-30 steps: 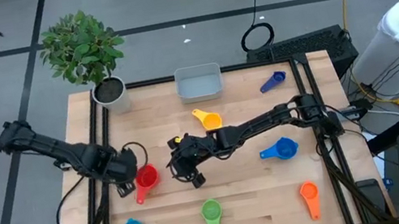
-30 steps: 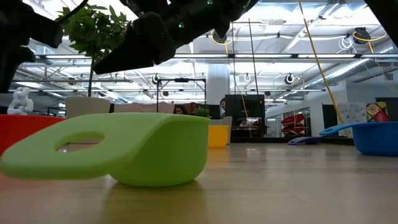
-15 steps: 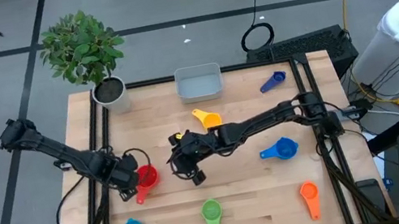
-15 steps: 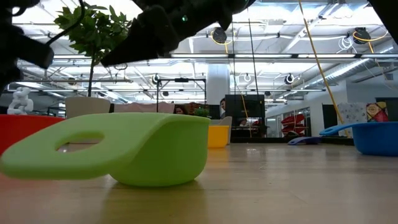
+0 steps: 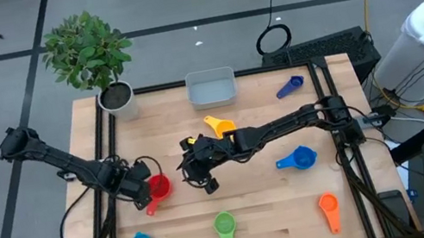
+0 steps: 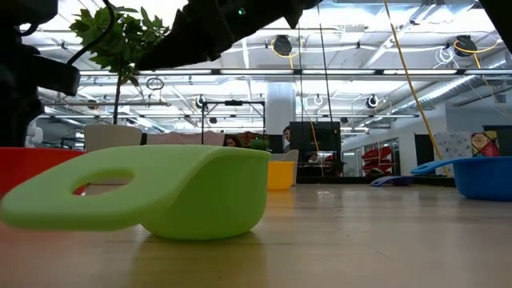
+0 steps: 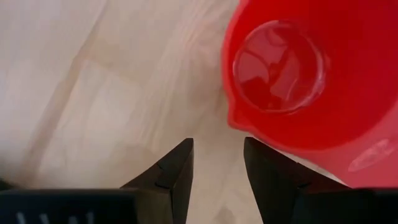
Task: Nest measuring cups in basket
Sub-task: Move the red measuring cup to the middle of the table, then stack the blue measuring cup on top of the red measuring cup
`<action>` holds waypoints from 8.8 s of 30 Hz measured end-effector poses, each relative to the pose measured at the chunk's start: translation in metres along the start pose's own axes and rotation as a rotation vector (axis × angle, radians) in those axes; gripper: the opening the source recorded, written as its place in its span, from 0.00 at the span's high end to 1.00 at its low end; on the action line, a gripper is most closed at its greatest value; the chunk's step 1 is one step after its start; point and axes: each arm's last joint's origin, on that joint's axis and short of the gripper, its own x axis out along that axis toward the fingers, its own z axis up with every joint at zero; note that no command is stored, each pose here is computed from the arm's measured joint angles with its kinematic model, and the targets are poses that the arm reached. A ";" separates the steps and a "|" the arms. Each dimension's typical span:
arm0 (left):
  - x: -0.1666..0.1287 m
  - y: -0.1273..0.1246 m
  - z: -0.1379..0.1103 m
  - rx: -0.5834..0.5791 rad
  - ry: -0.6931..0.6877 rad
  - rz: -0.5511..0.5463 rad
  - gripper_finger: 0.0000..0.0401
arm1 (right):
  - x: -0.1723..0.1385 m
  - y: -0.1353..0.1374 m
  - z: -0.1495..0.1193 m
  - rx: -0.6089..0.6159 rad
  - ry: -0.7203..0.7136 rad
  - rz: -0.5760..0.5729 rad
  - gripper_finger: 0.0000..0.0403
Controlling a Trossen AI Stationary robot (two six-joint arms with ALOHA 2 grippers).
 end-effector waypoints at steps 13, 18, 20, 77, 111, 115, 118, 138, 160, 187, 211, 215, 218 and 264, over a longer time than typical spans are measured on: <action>0.000 -0.003 0.027 0.011 -0.211 -0.064 0.64 | -0.003 0.004 -0.024 0.025 0.225 0.090 0.55; -0.003 -0.004 0.047 0.012 -0.353 -0.112 0.64 | -0.003 0.010 -0.021 0.001 0.211 0.104 0.55; -0.005 -0.004 0.054 0.029 -0.404 -0.130 0.64 | -0.002 0.011 -0.020 0.002 0.202 0.121 0.55; 0.030 -0.017 0.081 0.070 -0.228 -0.130 0.64 | 0.001 0.025 -0.031 0.000 0.216 0.178 0.55; -0.078 0.017 0.095 0.180 -0.686 -0.073 0.64 | 0.008 0.038 -0.055 0.026 0.179 0.224 0.55; -0.097 0.021 0.091 0.183 -0.764 -0.074 0.64 | 0.010 0.041 -0.056 0.017 0.175 0.226 0.55; -0.100 0.023 0.089 0.192 -0.774 -0.071 0.64 | 0.010 0.042 -0.054 0.017 0.155 0.242 0.55; -0.096 0.023 0.088 0.201 -0.740 -0.055 0.64 | 0.018 0.041 -0.073 0.015 0.250 0.240 0.55; -0.094 0.024 0.086 0.198 -0.715 -0.050 0.64 | 0.013 0.038 -0.087 0.016 0.405 0.209 0.60; -0.094 0.024 0.086 0.198 -0.706 -0.047 0.64 | -0.029 0.039 -0.082 -0.060 0.605 0.344 1.00; -0.094 0.024 0.085 0.202 -0.701 -0.044 0.64 | -0.034 0.057 -0.101 0.015 0.626 0.460 0.94; -0.093 0.024 0.085 0.201 -0.700 -0.045 0.64 | -0.034 0.056 -0.099 0.012 0.604 0.450 0.86; -0.094 0.024 0.085 0.197 -0.700 -0.047 0.64 | -0.036 0.055 -0.095 0.009 0.586 0.441 0.80; -0.092 0.024 0.083 0.216 -0.680 -0.037 0.64 | -0.231 0.113 -0.112 0.632 0.962 0.168 0.63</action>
